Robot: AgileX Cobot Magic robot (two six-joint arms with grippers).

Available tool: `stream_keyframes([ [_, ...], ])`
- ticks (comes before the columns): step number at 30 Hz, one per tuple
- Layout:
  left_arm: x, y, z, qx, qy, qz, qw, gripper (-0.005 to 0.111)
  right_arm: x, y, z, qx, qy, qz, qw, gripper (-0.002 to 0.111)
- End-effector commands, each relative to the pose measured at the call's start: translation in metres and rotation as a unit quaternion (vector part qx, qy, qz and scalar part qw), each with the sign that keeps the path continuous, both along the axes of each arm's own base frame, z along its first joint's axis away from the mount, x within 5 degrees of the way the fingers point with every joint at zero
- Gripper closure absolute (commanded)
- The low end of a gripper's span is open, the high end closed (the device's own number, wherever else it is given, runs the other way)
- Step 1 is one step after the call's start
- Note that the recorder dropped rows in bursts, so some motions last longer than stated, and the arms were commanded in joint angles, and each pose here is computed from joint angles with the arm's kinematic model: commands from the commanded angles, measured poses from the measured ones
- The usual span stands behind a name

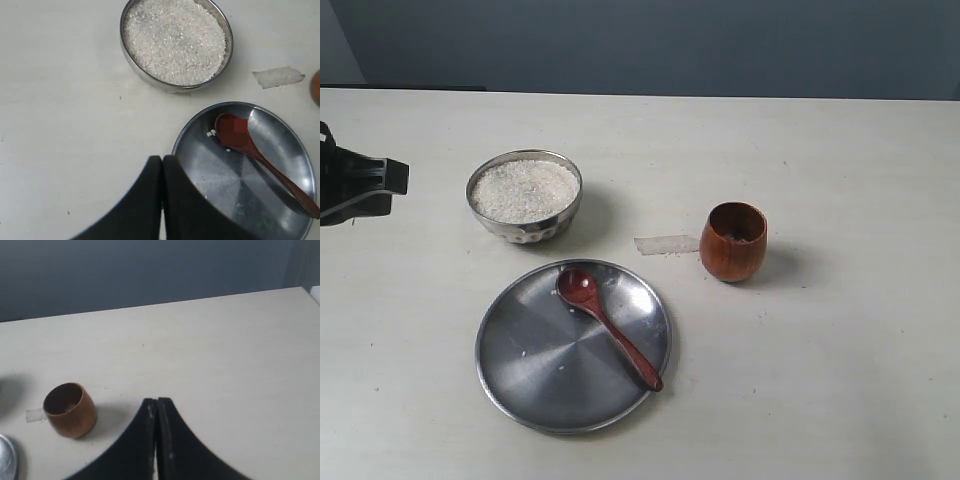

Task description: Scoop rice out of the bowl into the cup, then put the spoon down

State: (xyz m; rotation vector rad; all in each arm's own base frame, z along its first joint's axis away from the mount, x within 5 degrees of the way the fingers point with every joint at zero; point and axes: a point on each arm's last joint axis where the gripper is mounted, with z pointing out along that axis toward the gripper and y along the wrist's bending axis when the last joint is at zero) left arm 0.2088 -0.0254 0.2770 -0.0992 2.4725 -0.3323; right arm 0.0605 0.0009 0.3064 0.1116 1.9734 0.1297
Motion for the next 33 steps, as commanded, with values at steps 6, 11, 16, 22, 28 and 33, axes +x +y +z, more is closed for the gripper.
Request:
stream_keyframes([
  [6, 0.001, 0.0, 0.002, 0.0, -0.007, 0.0, 1.0, 0.106, -0.009, -0.013, 0.005, -0.061, -0.036, -0.069, 0.995, 0.108],
  [11, 0.001, 0.0, 0.002, 0.0, -0.007, 0.0, 1.0, 0.106, -0.007, -0.012, -0.002, -0.071, -0.099, -0.065, 0.99, 0.108],
  [16, 0.001, 0.0, 0.002, 0.0, -0.007, 0.0, 1.0, 0.106, -0.008, -0.011, -0.033, -0.069, -0.096, -0.062, 0.991, 0.108],
  [22, 0.001, 0.0, 0.002, 0.0, -0.007, 0.0, 1.0, 0.106, -0.007, -0.01, -0.063, -0.075, -0.118, -0.051, 0.989, 0.108],
  [28, 0.001, 0.0, 0.002, 0.0, -0.007, 0.0, 1.0, 0.106, -0.014, -0.009, -0.077, -0.076, -0.136, -0.052, 0.986, 0.108],
  [33, 0.001, -0.001, 0.002, 0.0, -0.006, 0.0, 1.0, 0.106, -0.012, -0.01, -0.089, -0.081, -0.119, -0.051, 0.988, 0.108],
])
